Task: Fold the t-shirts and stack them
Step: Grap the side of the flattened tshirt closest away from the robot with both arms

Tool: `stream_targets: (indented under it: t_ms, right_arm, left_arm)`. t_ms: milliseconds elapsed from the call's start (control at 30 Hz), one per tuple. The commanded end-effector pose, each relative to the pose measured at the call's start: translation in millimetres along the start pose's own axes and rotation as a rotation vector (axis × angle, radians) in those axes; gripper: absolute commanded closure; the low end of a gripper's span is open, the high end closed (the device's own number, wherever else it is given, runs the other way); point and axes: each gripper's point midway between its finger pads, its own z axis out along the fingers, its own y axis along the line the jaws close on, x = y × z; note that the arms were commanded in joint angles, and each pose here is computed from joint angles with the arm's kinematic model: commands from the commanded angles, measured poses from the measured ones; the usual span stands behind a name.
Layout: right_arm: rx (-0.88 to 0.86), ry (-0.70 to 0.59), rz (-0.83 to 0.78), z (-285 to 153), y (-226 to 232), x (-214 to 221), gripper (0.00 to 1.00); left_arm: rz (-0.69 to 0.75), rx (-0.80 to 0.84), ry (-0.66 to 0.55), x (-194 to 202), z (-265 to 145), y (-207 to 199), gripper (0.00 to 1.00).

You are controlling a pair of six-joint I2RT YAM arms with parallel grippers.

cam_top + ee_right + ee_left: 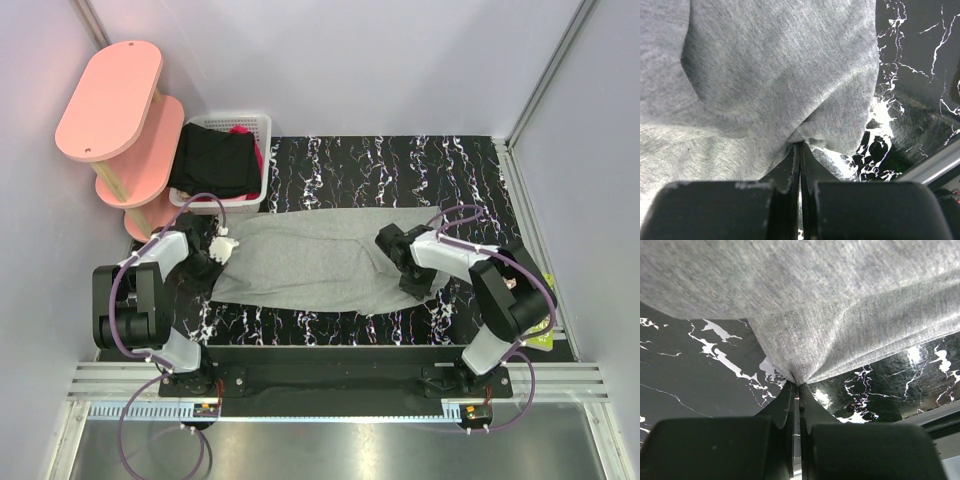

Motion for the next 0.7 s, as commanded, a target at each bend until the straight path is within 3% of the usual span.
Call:
stream_targets:
  t_ms: [0, 100, 200, 267, 300, 333, 467, 667]
  right_arm:
    - [-0.09, -0.026, 0.049, -8.7, 7.9, -7.8, 1.0]
    - [-0.141, -0.009, 0.063, -27.5, -1.3, -3.9, 1.0]
    - [-0.154, -0.024, 0.087, -39.0, -15.0, -3.5, 0.86]
    - [-0.17, -0.031, 0.118, -41.5, -15.0, -4.8, 0.67]
    - [-0.172, -0.023, 0.121, -40.8, -13.4, -3.5, 0.43]
    - [-0.167, -0.016, 0.122, -39.7, -12.2, -3.2, 0.39]
    - [-0.117, 0.034, 0.12, -28.5, -7.7, 5.5, 0.3]
    - [-0.038, 0.081, 0.118, -11.7, -12.7, 18.6, 0.32]
  left_arm:
    - [0.01, -0.023, -0.011, 1.4, -7.4, 2.7, 1.0]
    - [0.01, -0.02, -0.009, 2.0, -7.8, 1.8, 1.0]
    - [0.011, -0.021, -0.014, 0.3, -8.3, 2.7, 1.0]
    - [0.008, -0.021, -0.016, -0.7, -9.2, 2.8, 1.0]
    - [0.008, -0.022, -0.017, -1.3, -9.9, 3.2, 1.0]
    - [0.008, -0.021, -0.018, -1.7, -10.2, 3.1, 1.0]
    - [0.01, -0.023, -0.016, 1.2, -12.6, 1.6, 1.0]
    - [0.022, -0.032, -0.015, 3.2, -14.5, 1.5, 1.0]
